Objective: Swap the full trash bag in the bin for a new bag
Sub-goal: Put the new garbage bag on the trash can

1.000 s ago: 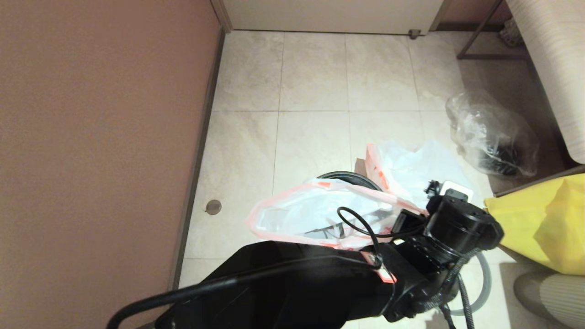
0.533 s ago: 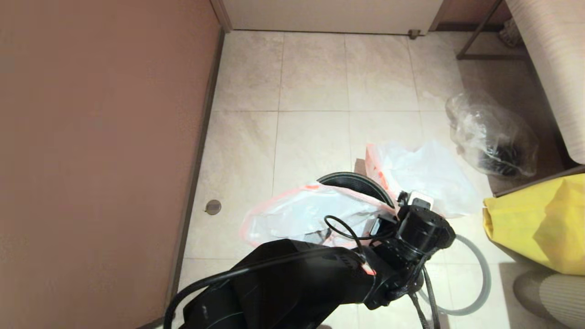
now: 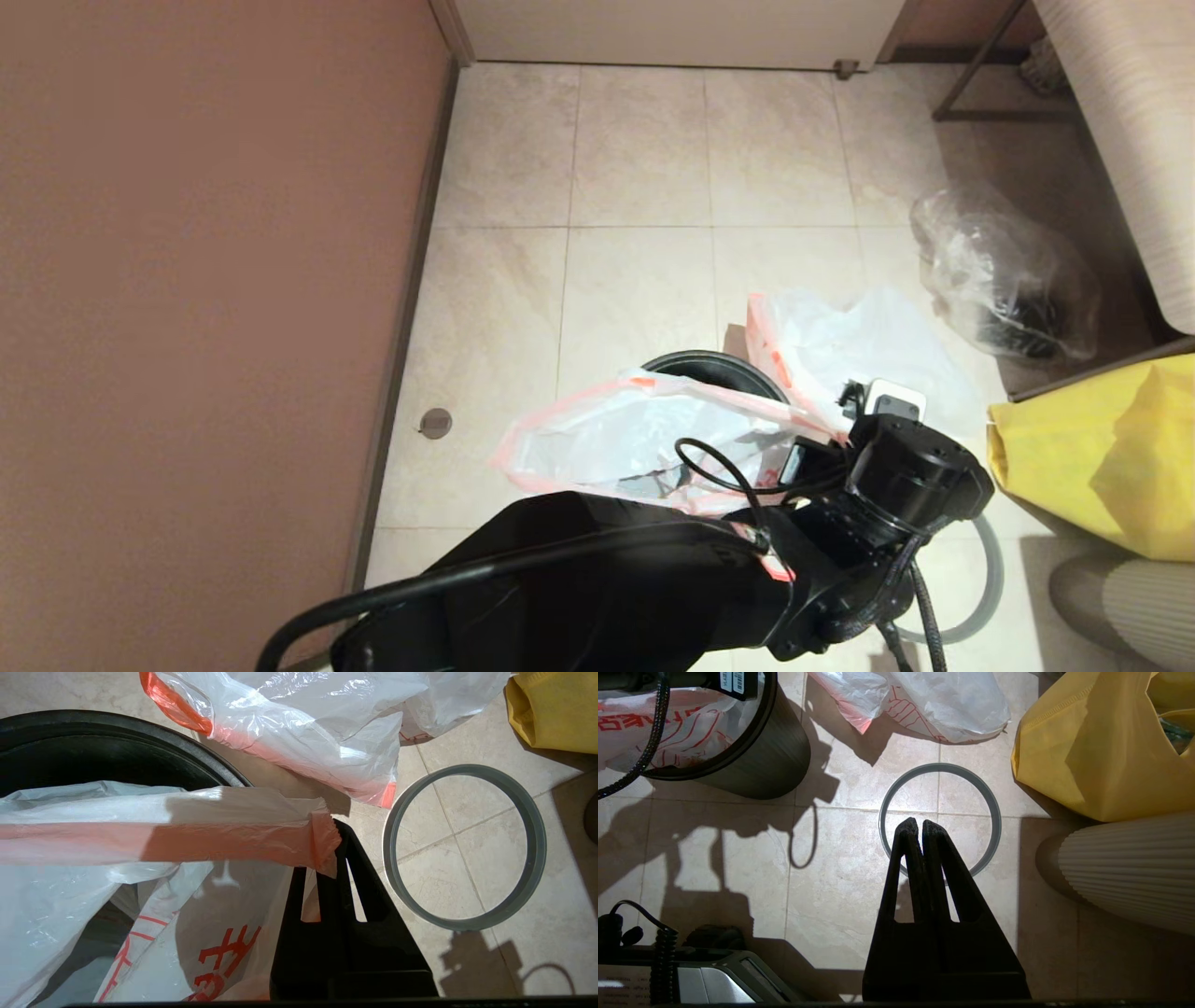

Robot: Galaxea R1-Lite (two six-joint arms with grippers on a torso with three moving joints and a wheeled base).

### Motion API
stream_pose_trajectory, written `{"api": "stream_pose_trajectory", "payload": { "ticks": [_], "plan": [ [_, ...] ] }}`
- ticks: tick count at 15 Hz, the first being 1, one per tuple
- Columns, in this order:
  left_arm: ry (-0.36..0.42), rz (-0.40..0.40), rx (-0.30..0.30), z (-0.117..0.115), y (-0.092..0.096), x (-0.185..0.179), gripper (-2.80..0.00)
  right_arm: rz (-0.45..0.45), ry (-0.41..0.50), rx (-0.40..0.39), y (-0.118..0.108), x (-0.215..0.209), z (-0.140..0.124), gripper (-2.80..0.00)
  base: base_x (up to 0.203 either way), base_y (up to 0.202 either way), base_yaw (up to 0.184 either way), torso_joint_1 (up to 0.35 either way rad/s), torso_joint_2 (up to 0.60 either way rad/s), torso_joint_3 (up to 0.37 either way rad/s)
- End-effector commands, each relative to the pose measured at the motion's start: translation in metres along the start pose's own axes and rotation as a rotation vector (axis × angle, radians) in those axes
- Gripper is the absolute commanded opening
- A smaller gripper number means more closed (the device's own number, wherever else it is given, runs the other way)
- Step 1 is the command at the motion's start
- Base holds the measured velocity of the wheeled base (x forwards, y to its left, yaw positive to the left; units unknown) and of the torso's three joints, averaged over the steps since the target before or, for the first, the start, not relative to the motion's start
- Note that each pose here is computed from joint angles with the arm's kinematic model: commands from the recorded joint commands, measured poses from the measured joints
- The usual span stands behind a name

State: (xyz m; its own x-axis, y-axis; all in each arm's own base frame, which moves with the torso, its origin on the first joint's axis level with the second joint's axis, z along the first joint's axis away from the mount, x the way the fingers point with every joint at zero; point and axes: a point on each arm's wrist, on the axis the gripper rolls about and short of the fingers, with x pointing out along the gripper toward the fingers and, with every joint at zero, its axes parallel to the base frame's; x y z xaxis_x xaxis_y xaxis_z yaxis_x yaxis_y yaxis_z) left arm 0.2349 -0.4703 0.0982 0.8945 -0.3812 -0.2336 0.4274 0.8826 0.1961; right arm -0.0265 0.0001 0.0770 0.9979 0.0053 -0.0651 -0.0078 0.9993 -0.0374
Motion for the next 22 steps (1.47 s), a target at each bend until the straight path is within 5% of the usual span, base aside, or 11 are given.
{"api": "stream_pose_trajectory", "payload": {
  "ticks": [1,5,6,12,17,21,22],
  "plan": [
    [-0.015,-0.009,-0.007,0.008,-0.002,-0.010,-2.80,0.001,0.001,0.000,0.000,0.000,0.000,-2.80,0.000,0.000,0.000,0.000,0.00,0.000],
    [-0.010,-0.020,0.003,0.003,-0.009,-0.011,-2.80,0.001,0.002,0.000,0.000,0.000,0.000,-2.80,0.000,0.000,0.000,0.000,0.00,0.000],
    [-0.014,-0.026,0.002,0.004,-0.011,-0.013,0.00,0.001,0.002,0.000,0.000,0.000,0.000,-2.80,0.000,0.000,0.000,0.000,0.00,0.000],
    [-0.039,-0.065,-0.007,0.037,0.000,-0.055,0.00,0.001,0.002,0.000,0.000,0.000,0.000,-2.80,0.000,0.000,0.000,0.000,0.00,0.000],
    [0.134,-0.109,0.093,0.032,0.014,-0.090,0.00,0.001,0.001,0.000,0.000,0.000,0.000,-2.80,0.000,0.000,0.000,0.000,0.00,0.000],
    [0.217,-0.137,0.011,0.056,0.054,-0.122,0.00,0.001,0.002,0.000,0.000,0.000,0.000,-2.80,0.000,0.000,0.000,0.000,0.00,0.000],
    [0.232,-0.131,0.000,0.057,0.070,-0.130,-1.58,0.001,0.001,0.000,0.000,0.000,0.000,-2.80,0.000,0.000,0.000,0.000,0.00,0.000]
  ]
}}
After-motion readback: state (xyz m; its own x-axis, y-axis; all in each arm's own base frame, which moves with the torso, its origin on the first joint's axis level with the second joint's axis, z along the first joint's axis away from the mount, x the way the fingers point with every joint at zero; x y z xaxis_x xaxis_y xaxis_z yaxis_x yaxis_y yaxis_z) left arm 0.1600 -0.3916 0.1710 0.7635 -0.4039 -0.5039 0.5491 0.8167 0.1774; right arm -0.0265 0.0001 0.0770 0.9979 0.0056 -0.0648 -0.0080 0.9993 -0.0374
